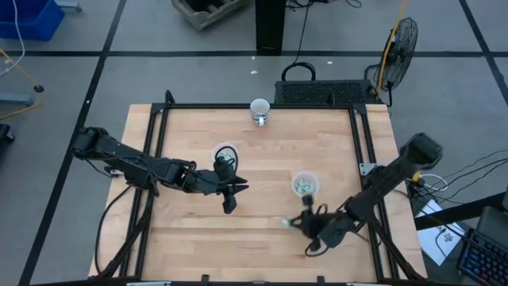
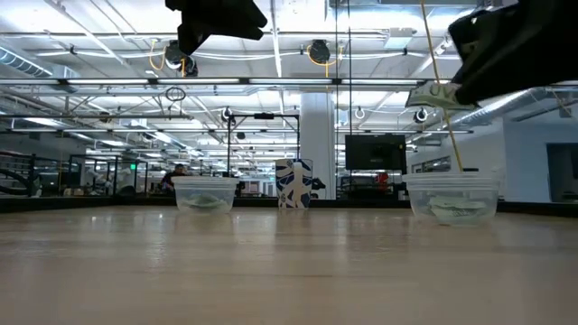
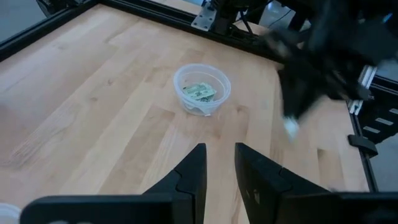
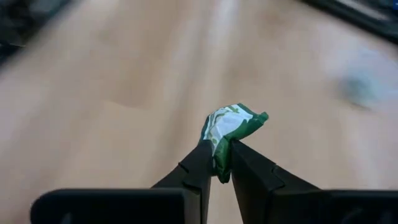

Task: Pick and place Stevia / Truvia into bins
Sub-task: Put the green stevia packet into the right transparent container, then return to Home Position

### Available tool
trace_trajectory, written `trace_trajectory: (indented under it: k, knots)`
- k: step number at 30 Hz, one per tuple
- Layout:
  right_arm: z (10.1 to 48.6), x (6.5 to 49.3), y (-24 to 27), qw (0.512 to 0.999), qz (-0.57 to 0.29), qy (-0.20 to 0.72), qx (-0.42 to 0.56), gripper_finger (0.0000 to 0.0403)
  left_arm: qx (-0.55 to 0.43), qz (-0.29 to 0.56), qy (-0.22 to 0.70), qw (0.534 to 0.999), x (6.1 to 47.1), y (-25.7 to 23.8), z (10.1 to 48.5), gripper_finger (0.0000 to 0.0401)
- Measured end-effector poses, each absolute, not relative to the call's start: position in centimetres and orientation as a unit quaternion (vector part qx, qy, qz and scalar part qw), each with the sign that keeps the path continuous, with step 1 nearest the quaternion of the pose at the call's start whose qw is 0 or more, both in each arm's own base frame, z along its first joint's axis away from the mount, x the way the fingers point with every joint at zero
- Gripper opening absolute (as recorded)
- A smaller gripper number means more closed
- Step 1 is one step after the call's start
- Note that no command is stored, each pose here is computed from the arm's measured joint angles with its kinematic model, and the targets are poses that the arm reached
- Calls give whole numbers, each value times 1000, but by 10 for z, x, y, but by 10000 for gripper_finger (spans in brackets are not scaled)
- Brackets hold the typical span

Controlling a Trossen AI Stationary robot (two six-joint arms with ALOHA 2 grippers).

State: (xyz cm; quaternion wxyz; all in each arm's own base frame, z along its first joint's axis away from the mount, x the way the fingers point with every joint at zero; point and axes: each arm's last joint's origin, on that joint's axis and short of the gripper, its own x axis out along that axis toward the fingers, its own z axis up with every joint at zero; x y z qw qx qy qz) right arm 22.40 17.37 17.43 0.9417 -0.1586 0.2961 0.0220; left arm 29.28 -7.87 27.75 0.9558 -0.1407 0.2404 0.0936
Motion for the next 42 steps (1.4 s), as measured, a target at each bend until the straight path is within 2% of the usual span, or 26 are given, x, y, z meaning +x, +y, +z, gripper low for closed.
trace_trajectory:
  k: [4,7,12,21,27,31,35,39,42]
  knots:
    - [198,200,148,935,-82,310,-152,52,-141,94,241,956,293,-79,278,88]
    - [205,184,131,930,-128,324,-118,56,-141,94,241,956,293,-79,277,88]
    - [192,168,113,923,-143,339,-115,81,-140,94,241,956,293,-79,277,88]
    - [143,155,82,914,-192,348,-81,136,-140,94,241,956,293,-79,277,88]
    - [142,161,79,922,-186,328,-85,145,-140,93,241,956,293,-79,277,88]
    - [164,173,87,936,-155,294,-113,143,-163,84,231,955,292,-80,281,88]
    - [206,182,93,952,-130,245,-130,142,-199,11,214,956,277,-80,304,88]
    - [258,178,94,963,-102,181,-171,141,-202,-58,213,954,246,-74,329,88]
    - [288,164,89,969,-88,132,-187,141,-166,-71,211,961,215,-67,345,88]
